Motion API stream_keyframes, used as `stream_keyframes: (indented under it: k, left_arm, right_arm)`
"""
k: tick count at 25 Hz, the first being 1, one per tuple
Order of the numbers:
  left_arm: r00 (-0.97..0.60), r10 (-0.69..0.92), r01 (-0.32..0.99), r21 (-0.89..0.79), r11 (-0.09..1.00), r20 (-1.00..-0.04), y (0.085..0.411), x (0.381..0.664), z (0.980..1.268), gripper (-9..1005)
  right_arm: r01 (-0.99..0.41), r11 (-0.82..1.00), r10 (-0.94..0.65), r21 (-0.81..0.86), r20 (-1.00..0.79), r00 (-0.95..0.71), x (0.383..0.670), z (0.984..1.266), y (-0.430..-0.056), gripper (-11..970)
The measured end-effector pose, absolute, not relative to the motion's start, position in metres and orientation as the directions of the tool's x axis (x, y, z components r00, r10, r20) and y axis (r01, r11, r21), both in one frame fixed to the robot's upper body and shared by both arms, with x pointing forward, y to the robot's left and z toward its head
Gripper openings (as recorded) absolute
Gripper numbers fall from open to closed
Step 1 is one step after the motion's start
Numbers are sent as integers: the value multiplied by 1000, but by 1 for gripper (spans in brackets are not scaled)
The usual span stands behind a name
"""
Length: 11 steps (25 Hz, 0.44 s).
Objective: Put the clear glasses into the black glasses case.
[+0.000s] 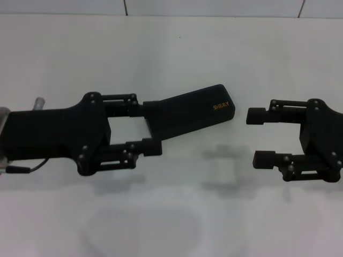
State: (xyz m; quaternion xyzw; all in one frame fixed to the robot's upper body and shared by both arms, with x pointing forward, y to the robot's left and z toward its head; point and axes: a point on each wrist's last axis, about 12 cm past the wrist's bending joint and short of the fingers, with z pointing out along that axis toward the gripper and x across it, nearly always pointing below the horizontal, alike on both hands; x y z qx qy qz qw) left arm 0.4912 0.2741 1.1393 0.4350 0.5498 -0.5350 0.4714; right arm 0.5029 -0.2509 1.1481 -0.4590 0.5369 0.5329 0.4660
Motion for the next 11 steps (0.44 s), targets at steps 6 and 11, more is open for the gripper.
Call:
stream_keyframes:
  k: [6, 11]
  left_arm:
    - [-160, -36, 986, -161, 31, -986, 278, 485, 1135, 605]
    - [-120, -42, 992, -121, 27, -992, 281, 481, 1131, 605]
  right_arm:
    - [-989, -4, 21, 148, -989, -148, 502, 1146, -247, 700]
    - [-987, -2, 25, 160, -987, -160, 502, 1143, -248, 701]
